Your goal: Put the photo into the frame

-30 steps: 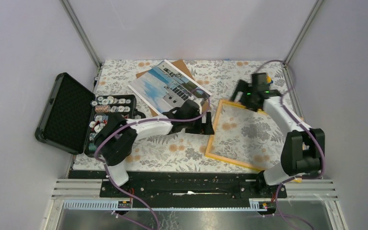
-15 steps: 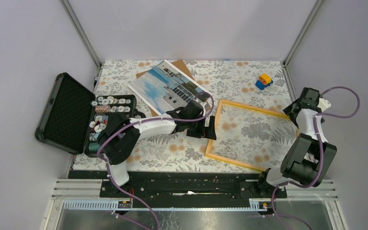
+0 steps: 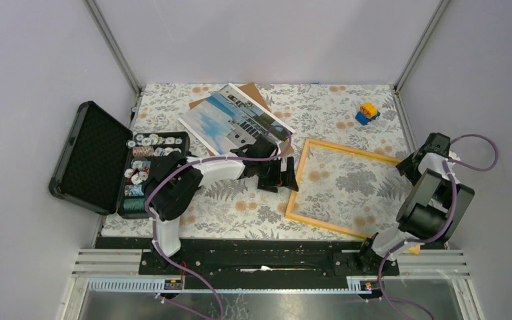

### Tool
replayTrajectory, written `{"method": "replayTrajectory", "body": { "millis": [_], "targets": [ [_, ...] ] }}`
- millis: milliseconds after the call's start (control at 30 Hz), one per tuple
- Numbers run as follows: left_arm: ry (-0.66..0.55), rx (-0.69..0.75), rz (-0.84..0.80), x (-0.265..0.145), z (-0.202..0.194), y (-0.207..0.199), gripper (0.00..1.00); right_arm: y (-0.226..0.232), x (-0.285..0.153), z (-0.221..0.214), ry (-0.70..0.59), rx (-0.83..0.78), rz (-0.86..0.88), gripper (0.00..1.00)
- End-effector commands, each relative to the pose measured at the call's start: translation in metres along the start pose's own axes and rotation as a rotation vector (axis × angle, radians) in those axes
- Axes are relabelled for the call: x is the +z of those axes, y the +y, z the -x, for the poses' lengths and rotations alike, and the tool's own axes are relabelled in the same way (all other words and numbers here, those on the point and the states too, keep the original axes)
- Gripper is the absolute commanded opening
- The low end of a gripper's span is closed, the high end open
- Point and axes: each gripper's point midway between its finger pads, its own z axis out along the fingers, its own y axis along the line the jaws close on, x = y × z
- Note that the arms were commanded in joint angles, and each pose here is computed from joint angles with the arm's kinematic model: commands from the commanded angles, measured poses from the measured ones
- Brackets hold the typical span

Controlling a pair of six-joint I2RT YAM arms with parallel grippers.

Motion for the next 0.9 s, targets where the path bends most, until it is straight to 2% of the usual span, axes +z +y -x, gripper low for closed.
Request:
{"method": "replayTrajectory", "body": {
  "millis": [0,167,267,400,600,867],
  "targets": [
    [-0.036,0.03,-0.08,-0.004,0.015,-0.026,0.99,0.008,0.013,0.003,0.023,-0.006,0.058,1.0],
    [-0.061,0.052,-0.048,-0.003,0.019,-0.019,0.99,0.004,0.015,0.0,0.023,-0.004,0.042,1.0],
    [-0.065,0.047,-0.048,-0.002,0.019,-0.018,0.99,0.002,0.001,0.012,-0.028,0.013,0.045,1.0],
    [-0.07,0.049,-0.054,-0.003,0.018,-0.018,0.99,-0.022,-0.001,0.019,-0.095,0.028,-0.069,1.0],
    [-0.089,0.078,-0.057,-0.011,0.019,-0.021,0.99,-0.036,0.014,0.009,-0.067,0.0,-0.16,1.0],
    [-0.118,0.101,-0.064,-0.02,0.022,-0.024,0.99,-0.009,0.024,-0.013,0.034,-0.016,-0.007,1.0]
  ]
}}
